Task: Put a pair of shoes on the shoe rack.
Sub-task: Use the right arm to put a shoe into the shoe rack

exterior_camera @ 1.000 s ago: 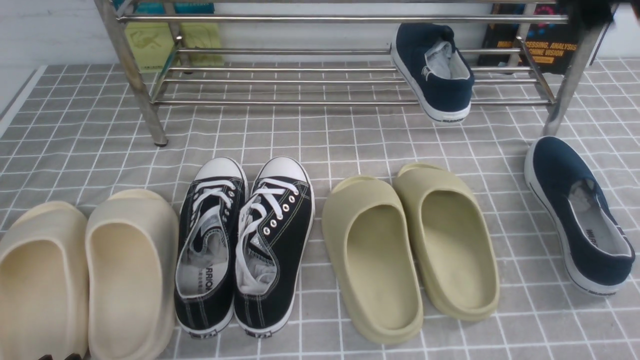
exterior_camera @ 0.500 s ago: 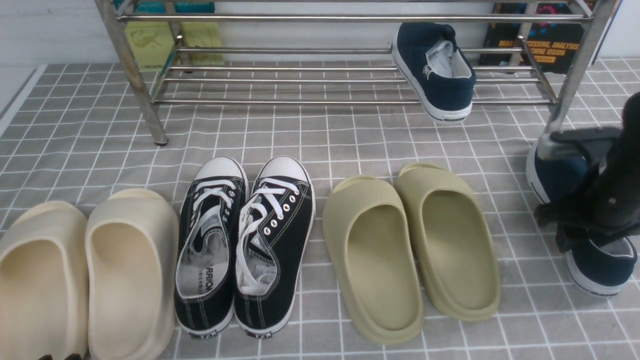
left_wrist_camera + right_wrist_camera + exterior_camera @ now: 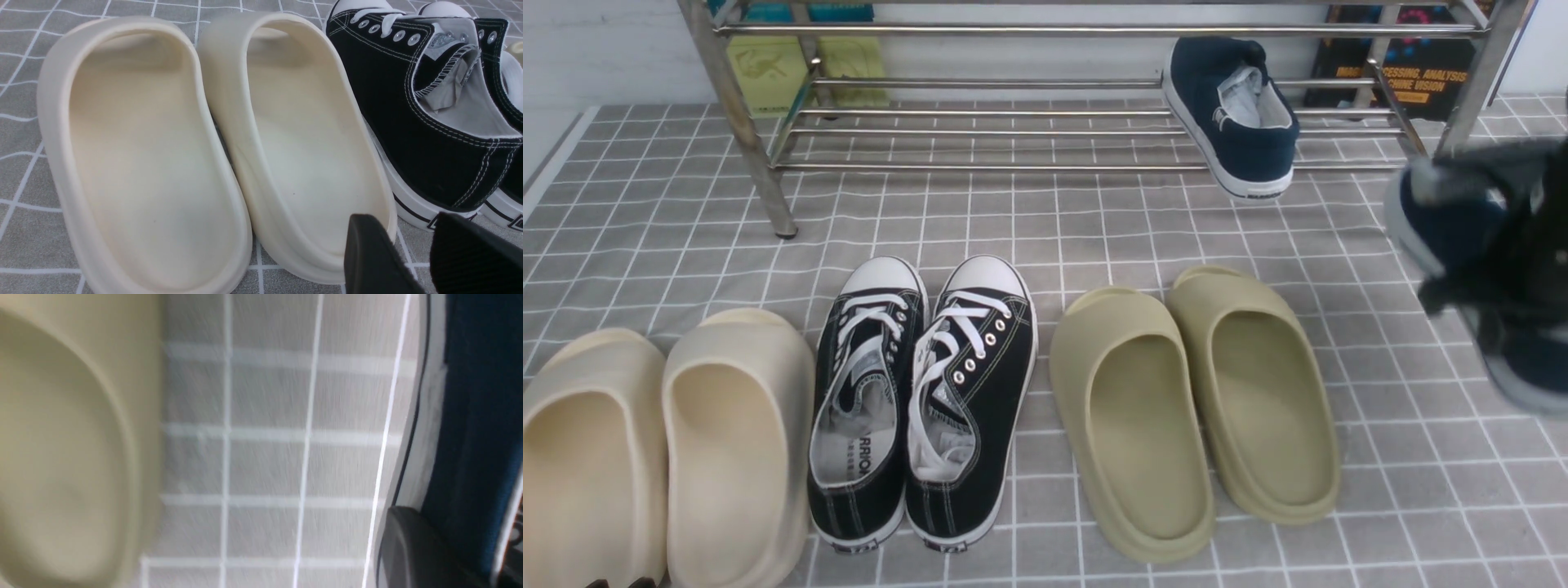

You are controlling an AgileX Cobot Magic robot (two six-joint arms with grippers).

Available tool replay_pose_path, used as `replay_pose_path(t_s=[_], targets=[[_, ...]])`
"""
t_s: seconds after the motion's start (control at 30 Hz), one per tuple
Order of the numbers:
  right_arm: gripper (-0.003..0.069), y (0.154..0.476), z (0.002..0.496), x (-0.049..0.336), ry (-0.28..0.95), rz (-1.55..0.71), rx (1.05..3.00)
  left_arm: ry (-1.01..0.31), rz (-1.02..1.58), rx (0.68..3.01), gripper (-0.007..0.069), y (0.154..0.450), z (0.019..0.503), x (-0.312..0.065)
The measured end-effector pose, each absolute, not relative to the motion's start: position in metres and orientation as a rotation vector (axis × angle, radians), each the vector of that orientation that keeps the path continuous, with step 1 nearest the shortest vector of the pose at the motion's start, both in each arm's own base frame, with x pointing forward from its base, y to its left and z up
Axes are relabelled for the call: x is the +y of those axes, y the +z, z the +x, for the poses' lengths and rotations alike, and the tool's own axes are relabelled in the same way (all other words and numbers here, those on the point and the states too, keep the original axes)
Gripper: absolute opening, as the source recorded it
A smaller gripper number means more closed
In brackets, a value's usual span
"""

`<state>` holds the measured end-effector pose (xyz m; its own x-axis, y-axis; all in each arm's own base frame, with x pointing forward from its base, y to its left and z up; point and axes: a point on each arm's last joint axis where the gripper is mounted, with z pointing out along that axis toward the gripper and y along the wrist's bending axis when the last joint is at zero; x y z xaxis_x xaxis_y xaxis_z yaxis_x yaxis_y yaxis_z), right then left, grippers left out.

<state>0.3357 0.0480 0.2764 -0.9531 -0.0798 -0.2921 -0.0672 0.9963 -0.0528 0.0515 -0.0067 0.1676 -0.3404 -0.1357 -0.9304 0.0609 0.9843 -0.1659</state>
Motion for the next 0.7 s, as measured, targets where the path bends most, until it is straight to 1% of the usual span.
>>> replay_pose_path(t_s=[0.07, 0.17, 0.27, 0.4, 0.47, 0.63, 0.67, 0.7], targets=[[0.0035, 0.287, 0.349, 0.052, -0.029, -0.104, 2.767, -0.201, -0.054, 1.908, 0.0239, 0.168, 0.052, -0.007], [0.0035, 0.291, 0.366, 0.056, -0.016, -0.104, 2.731, -0.201, -0.054, 1.908, 0.0239, 0.168, 0.052, -0.007], [0.0035, 0.283, 0.404, 0.063, -0.015, -0.105, 2.721, -0.201, -0.054, 1.908, 0.0239, 0.168, 0.052, -0.007], [0.0035, 0.28, 0.433, 0.068, -0.014, -0.101, 2.711, -0.201, -0.054, 1.908, 0.0239, 0.168, 0.052, -0.007], [0.0035, 0.283, 0.458, 0.072, -0.005, -0.096, 2.672, -0.201, -0.054, 1.908, 0.0239, 0.168, 0.052, -0.007], [0.0035, 0.279, 0.495, 0.078, -0.004, -0.109, 2.61, -0.201, -0.054, 1.908, 0.0239, 0.168, 0.052, -0.007], [0.0035, 0.279, 0.495, 0.078, -0.004, -0.109, 2.613, -0.201, -0.054, 1.908, 0.0239, 0.168, 0.052, -0.007], [0.0035, 0.273, 0.502, 0.079, -0.012, -0.112, 2.61, -0.201, -0.054, 1.908, 0.0239, 0.168, 0.052, -0.007]])
